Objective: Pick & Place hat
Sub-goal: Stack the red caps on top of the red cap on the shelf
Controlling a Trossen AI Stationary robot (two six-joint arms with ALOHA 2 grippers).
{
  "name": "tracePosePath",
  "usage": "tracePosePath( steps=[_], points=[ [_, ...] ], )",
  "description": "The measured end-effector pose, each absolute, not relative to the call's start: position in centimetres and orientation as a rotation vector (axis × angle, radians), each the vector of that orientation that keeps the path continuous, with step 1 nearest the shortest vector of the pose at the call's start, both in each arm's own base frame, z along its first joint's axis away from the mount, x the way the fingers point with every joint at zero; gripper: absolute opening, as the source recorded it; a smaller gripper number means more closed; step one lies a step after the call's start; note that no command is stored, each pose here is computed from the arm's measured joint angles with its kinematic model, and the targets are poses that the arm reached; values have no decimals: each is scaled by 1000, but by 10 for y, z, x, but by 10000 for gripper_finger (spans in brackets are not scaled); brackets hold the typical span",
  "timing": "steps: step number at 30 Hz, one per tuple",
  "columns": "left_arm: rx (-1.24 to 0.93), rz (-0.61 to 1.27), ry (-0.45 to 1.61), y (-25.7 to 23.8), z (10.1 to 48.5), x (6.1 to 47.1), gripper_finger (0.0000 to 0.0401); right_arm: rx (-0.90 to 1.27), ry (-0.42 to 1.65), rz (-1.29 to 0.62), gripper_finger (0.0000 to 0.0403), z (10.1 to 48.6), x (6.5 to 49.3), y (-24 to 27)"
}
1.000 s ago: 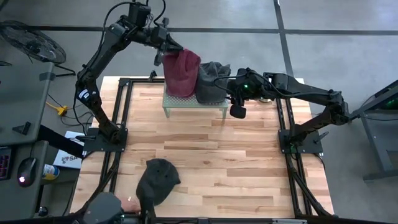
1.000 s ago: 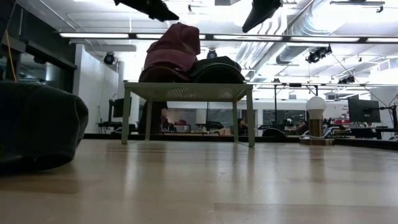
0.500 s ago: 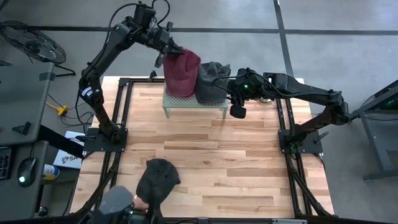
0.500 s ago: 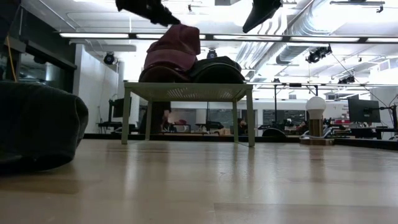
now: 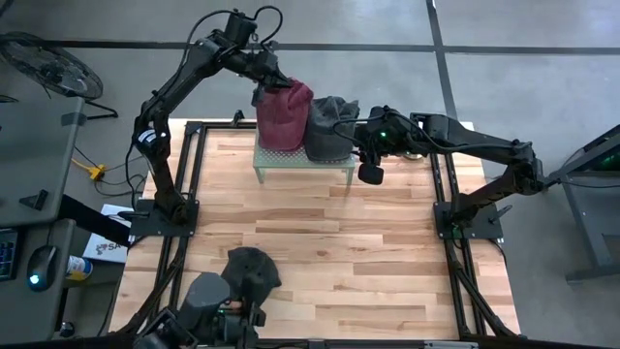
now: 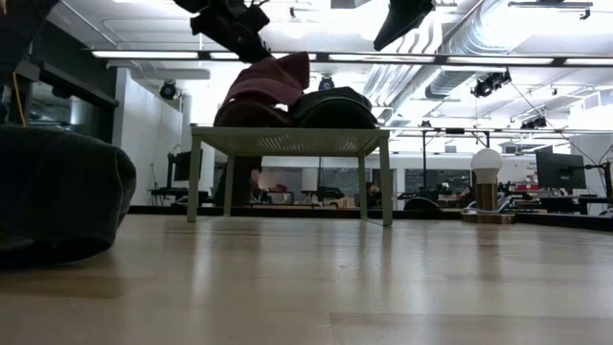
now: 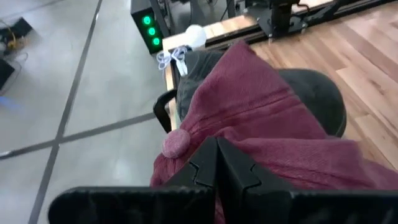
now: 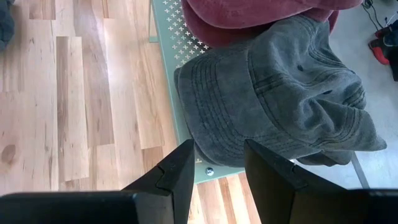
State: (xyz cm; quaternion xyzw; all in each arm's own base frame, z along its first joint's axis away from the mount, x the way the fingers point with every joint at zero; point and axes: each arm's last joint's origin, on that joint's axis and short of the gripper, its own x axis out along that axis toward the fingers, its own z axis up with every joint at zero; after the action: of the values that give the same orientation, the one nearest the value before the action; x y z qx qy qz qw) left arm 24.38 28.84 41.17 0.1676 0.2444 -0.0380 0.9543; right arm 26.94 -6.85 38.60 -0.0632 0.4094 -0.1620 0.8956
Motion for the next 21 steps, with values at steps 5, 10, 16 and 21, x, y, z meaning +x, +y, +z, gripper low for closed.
tracePosePath(
  steps=[5,10,16,21],
  points=[
    [330,-59,514,289,411,244,0,-130,848,-335,130,386,269,-68],
    [301,-46,521,289,410,244,0,-129,848,-333,130,386,269,-68],
    [289,-36,547,289,409,243,0,-127,847,-330,130,386,270,-68],
    [281,-37,550,289,408,242,0,-126,847,-330,130,386,270,-68]
  ],
)
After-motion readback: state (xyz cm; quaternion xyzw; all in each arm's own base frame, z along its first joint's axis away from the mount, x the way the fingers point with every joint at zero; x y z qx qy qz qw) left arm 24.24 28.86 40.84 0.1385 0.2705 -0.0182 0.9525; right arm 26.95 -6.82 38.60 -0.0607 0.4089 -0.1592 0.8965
